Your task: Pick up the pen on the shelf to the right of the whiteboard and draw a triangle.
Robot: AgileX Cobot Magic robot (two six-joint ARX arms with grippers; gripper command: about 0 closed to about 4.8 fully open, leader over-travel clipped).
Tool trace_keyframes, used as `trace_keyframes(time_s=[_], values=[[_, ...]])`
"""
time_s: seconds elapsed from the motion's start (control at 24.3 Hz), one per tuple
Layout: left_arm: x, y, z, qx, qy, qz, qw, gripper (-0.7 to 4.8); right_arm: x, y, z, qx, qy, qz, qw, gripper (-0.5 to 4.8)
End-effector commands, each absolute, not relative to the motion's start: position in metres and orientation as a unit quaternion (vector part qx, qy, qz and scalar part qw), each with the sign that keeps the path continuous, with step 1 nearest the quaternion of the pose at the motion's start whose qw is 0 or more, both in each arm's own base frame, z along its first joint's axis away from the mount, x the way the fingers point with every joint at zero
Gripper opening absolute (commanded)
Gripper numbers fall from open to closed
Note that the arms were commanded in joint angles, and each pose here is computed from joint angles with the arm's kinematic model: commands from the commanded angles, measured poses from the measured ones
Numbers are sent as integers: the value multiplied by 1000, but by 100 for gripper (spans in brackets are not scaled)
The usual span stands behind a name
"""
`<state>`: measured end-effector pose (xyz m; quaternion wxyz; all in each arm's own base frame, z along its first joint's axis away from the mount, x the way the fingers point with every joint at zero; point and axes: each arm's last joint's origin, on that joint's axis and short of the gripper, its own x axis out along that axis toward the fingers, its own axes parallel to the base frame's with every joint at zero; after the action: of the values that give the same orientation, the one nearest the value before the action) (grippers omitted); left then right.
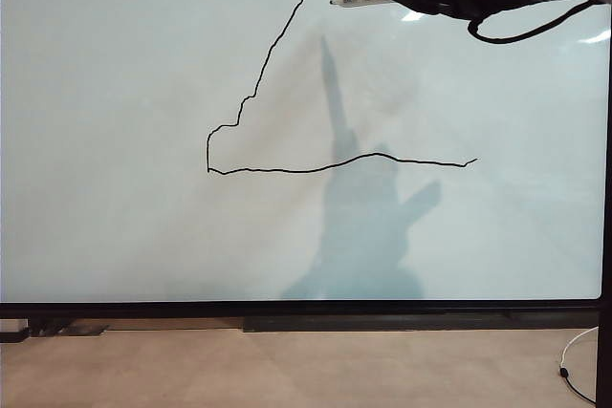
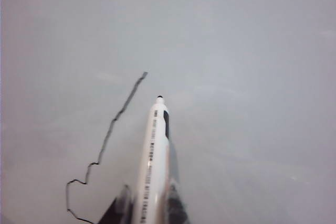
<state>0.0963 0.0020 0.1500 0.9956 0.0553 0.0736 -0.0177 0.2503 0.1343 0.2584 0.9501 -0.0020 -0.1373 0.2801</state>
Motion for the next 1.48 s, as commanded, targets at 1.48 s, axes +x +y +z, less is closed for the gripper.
trace_keyframes(time_s=[1.48], values=[[96, 2, 152, 56, 66, -19, 996, -5, 276, 146, 267, -14, -142, 260, 955, -5]])
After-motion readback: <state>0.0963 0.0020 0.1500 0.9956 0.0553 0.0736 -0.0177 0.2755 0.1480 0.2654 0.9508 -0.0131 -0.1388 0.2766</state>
